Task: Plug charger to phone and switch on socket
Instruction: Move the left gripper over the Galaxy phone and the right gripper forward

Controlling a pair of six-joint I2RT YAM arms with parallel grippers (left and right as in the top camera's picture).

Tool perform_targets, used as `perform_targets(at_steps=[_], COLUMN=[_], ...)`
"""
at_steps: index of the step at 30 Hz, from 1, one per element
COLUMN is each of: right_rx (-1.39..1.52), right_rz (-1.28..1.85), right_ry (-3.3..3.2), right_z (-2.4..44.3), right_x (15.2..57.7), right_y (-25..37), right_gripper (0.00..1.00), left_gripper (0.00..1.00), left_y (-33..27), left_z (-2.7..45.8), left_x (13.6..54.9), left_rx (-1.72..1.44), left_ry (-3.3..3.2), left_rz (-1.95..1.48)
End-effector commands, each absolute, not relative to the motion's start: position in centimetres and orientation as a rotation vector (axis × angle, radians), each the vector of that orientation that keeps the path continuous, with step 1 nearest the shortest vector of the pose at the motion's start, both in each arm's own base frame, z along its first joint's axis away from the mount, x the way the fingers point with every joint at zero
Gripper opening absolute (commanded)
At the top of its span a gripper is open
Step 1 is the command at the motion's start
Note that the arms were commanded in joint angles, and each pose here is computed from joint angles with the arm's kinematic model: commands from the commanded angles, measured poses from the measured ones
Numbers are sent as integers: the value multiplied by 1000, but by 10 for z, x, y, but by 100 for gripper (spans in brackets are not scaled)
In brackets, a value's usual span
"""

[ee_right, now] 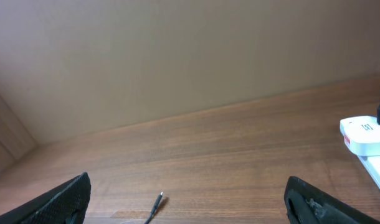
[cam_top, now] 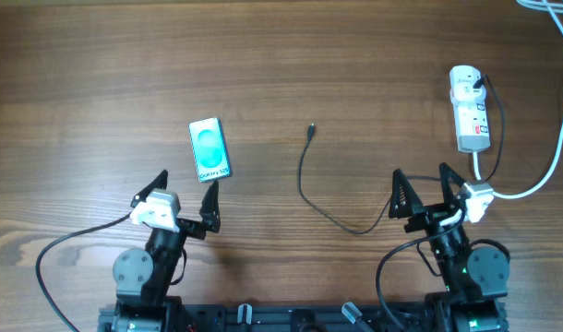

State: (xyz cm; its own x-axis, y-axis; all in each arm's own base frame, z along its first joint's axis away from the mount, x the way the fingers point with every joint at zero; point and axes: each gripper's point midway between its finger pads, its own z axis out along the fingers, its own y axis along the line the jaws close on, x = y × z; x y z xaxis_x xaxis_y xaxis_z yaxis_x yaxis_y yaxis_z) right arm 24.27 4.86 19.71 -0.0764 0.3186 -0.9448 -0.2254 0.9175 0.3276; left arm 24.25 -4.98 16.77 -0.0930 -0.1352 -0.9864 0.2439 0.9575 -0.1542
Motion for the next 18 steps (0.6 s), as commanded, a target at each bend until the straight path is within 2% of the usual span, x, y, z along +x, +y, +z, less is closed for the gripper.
perform_targets(at_steps=[1,18], right_rx=[39,-88], right_rz=[453,508], right_ry=[1586,1814], right_z=[216,253], right_x=[244,273], right_y=[53,78], right_gripper=[100,100], left_gripper=[100,100], left_y=[-49,-54], left_z=[191,238], left_x=[244,291], left_rx=[66,-20], left_ry=[1624,1879], left_rz=[-321,-378])
